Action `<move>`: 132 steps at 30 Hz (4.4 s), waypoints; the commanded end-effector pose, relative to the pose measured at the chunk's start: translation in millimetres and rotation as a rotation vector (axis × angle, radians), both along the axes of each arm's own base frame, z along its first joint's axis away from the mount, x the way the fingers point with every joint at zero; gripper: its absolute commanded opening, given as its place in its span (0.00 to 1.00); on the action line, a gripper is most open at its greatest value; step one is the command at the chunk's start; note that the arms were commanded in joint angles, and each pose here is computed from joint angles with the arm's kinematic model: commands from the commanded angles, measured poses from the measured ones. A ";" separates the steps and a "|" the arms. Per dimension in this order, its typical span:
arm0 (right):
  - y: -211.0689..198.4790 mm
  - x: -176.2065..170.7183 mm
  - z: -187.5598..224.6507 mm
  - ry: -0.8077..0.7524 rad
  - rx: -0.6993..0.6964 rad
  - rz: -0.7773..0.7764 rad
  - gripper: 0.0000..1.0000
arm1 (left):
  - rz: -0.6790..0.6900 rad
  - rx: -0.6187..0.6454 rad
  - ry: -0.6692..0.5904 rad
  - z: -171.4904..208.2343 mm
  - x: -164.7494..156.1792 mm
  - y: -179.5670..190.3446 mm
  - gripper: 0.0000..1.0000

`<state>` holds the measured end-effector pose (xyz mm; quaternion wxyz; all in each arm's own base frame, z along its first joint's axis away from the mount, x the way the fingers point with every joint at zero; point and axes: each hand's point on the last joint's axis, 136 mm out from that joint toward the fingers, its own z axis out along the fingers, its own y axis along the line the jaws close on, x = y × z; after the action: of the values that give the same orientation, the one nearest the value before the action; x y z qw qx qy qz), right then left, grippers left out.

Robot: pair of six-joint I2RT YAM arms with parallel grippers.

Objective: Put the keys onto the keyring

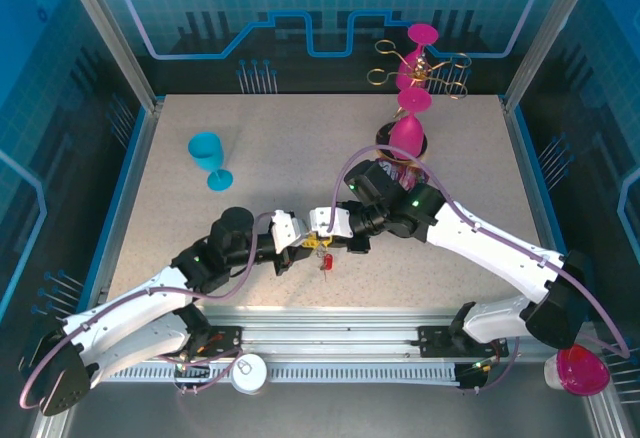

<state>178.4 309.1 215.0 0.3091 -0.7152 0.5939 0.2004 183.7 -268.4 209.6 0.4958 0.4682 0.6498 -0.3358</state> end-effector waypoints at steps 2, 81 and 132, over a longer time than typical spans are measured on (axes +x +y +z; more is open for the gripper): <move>8.0 -4.4 30.7 -0.021 0.170 0.008 0.14 | -0.023 -0.061 -0.069 26.7 -1.1 -4.1 0.00; -28.6 25.0 12.5 -0.078 0.269 -0.309 0.00 | 0.005 -0.255 -0.125 45.8 -0.5 -2.9 0.00; -19.0 7.0 35.7 0.033 0.422 -0.178 0.21 | -0.017 -0.259 -0.161 48.6 -2.4 -4.7 0.00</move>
<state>189.0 281.5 242.3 0.4573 -0.5806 0.6187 0.2664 187.5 -269.4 240.8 0.5846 0.4252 0.5862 -0.3659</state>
